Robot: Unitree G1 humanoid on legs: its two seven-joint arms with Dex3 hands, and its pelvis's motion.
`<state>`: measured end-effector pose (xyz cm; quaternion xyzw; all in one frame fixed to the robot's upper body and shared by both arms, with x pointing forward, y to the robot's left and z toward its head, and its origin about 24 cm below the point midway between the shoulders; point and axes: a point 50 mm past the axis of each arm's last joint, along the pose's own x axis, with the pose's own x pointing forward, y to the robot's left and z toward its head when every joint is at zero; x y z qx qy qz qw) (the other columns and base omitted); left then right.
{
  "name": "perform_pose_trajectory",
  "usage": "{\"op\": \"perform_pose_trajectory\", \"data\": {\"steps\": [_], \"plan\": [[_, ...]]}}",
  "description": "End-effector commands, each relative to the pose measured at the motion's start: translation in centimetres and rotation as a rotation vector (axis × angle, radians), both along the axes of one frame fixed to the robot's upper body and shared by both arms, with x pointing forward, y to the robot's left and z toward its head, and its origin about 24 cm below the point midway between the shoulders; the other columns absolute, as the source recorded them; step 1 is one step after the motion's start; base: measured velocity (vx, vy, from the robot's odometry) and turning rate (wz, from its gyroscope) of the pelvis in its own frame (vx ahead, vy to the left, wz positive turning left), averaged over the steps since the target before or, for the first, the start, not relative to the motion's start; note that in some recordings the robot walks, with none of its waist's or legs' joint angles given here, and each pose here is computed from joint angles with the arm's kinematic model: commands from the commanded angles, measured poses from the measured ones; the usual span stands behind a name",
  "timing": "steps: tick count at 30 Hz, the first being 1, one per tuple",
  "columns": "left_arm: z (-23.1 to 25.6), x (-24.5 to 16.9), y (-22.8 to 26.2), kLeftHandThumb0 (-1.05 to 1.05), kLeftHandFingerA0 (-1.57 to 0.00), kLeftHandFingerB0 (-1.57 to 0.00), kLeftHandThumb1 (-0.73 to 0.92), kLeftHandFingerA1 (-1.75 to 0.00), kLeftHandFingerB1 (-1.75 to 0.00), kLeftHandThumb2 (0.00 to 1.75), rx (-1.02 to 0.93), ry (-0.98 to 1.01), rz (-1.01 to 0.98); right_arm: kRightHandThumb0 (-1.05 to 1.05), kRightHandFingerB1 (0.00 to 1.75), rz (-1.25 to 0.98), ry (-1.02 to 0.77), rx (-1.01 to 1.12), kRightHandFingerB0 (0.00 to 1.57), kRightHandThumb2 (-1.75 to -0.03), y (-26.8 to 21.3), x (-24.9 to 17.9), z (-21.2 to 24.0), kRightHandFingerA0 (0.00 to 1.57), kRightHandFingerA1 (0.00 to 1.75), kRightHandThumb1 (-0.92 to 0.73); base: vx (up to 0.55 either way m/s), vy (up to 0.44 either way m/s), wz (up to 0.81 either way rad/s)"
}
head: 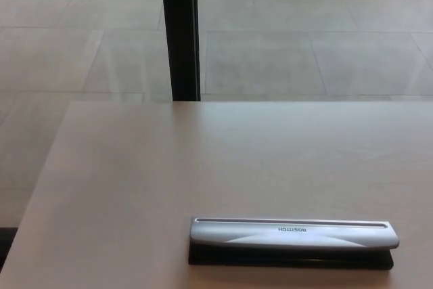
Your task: A hole pucnch is kept on the middle on the desk infront of the robot and the robot uses both its hands as fists to press on it and use it
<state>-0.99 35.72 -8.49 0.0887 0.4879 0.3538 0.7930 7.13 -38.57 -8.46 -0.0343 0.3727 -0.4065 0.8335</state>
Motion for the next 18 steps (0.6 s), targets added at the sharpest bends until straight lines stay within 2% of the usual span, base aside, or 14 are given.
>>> {"op": "perform_pose_trajectory", "data": {"steps": [1, 3, 4, 5, 6, 7, 9, 11, 12, 14, 15, 16, 17, 18], "plan": [[0.7, -1.0, 0.7, -0.47, -1.0, -0.75, 0.38, -0.8, -0.77, 0.81, 0.02, 0.01, 0.173, -0.5, 0.46, -0.212, -0.161, -0.029, 0.27, -0.6, -2.1, -0.2, 1.7, 0.77, 1.23, -0.66, 0.0, 0.0, 0.0], [1.0, -1.1, 1.1, -0.47, -1.0, -0.74, 0.41, -0.82, -0.78, 0.82, 0.054, 0.018, 0.263, -0.56, 0.53, -0.336, -0.203, -0.019, 0.16, -0.89, -2.9, -0.1, 2.2, 0.88, 1.21, -0.54, 0.0, 0.0, 0.0], [1.8, -0.6, 2.2, -0.45, -1.07, -0.85, 0.46, -1.47, -0.91, 0.93, 0.095, 0.072, 0.367, -0.52, 0.51, -0.428, -0.241, -0.024, 0.13, -0.66, -4.3, 0.0, 3.3, 0.87, 1.54, -0.71, 0.0, 0.0, 0.0], [2.0, -0.2, 2.9, -0.42, -1.16, -0.68, 0.41, -1.22, -0.84, 1.05, 0.124, 0.05, 0.386, -0.58, 0.5, -0.475, -0.283, -0.017, 0.05, -0.92, -5.0, 0.3, 4.1, 0.93, 1.28, -0.63, 0.0, 0.0, 0.0], [3.1, 0.8, 4.1, -0.42, -1.16, -0.43, 0.42, -1.22, -0.77, 1.08, 0.139, -0.077, 0.49, -0.55, 0.52, -0.504, -0.357, -0.036, 0.1, -0.64, -6.5, 1.0, 5.8, 0.9, 1.29, -0.81, 0.0, 0.0, 0.0], [3.9, 1.5, 4.8, -0.45, -1.09, -0.47, 0.41, -1.46, -0.89, 1.03, 0.147, -0.168, 0.56, -0.5, 0.44, -0.513, -0.422, -0.05, 0.11, -0.64, -7.2, 1.7, 7.0, 0.61, 0.81, -0.83, 0.0, 0.0, 0.0], [6.0, 3.8, 6.9, -0.5, -1.12, -0.53, 0.47, -1.15, -0.84, 1.11, 0.193, -0.26, 0.613, -0.44, 0.42, -0.506, -0.487, -0.117, 0.32, -0.65, -8.5, 3.4, 9.5, 0.84, 0.64, -0.83, 0.0, 0.0, 0.0], [8.2, 6.1, 8.1, -0.55, -1.12, -0.83, 0.49, -1.37, -1.16, 0.97, 0.251, -0.38, 0.536, -0.37, 0.57, -0.492, -0.564, -0.138, 0.48, -0.75, -9.6, 5.0, 12.0, 0.97, 0.75, -0.76, 0.0, 0.0, 0.0], [9.3, 7.4, 8.7, -0.64, -1.07, -0.91, 0.54, -1.34, -0.75, 0.91, 0.267, -0.455, 0.53, -0.28, 0.64, -0.476, -0.624, -0.163, 0.92, -0.94, -9.9, 5.8, 13.2, 1.17, 1.07, -0.62, 0.0, 0.0, 0.0], [12.6, 10.8, 10.0, -0.63, -1.22, -0.92, 0.42, -1.33, -0.82, 1.04, 0.309, -0.636, 0.507, -0.3, 0.85, -0.42, -0.809, -0.2, 0.95, -1.1, -10.5, 7.9, 16.6, 1.23, 1.25, -0.53, 0.0, 0.0, 0.0], [15.7, 13.9, 10.2, -0.64, -0.87, -0.82, 0.51, -1.54, -1.19, 1.0, 0.285, -0.818, 0.582, -0.29, 0.93, -0.4, -0.964, -0.22, 0.92, -0.97, -10.1, 9.8, 19.5, 1.17, 1.65, -0.56, 0.0, 0.0, 0.0], [16.0, 14.2, 10.1, -0.64, -0.87, -0.82, 0.51, -1.54, -1.19, 1.0, 0.28, -0.837, 0.595, -0.29, 0.93, -0.396, -0.981, -0.222, 0.92, -0.97, -10.0, 10.0, 19.9, 1.17, 1.65, -0.56, 0.0, 0.0, 0.0], [19.8, 17.0, 9.0, -0.62, -1.35, -1.0, 0.38, -1.46, -1.19, 1.16, 0.27, -1.103, 0.525, -0.35, 1.11, -0.319, -1.121, -0.237, 0.94, -0.98, -9.0, 11.7, 22.9, 1.09, 1.74, -0.54, 0.0, 0.0, 0.0], [19.8, 17.0, 9.0, -0.62, -1.35, -1.0, 0.38, -1.46, -1.19, 1.16, 0.269, -1.104, 0.527, -0.35, 1.11, -0.319, -1.121, -0.237, 0.94, -0.98, -9.0, 11.7, 22.9, 1.09, 1.74, -0.54, 0.0, 0.0, 0.0]]}}
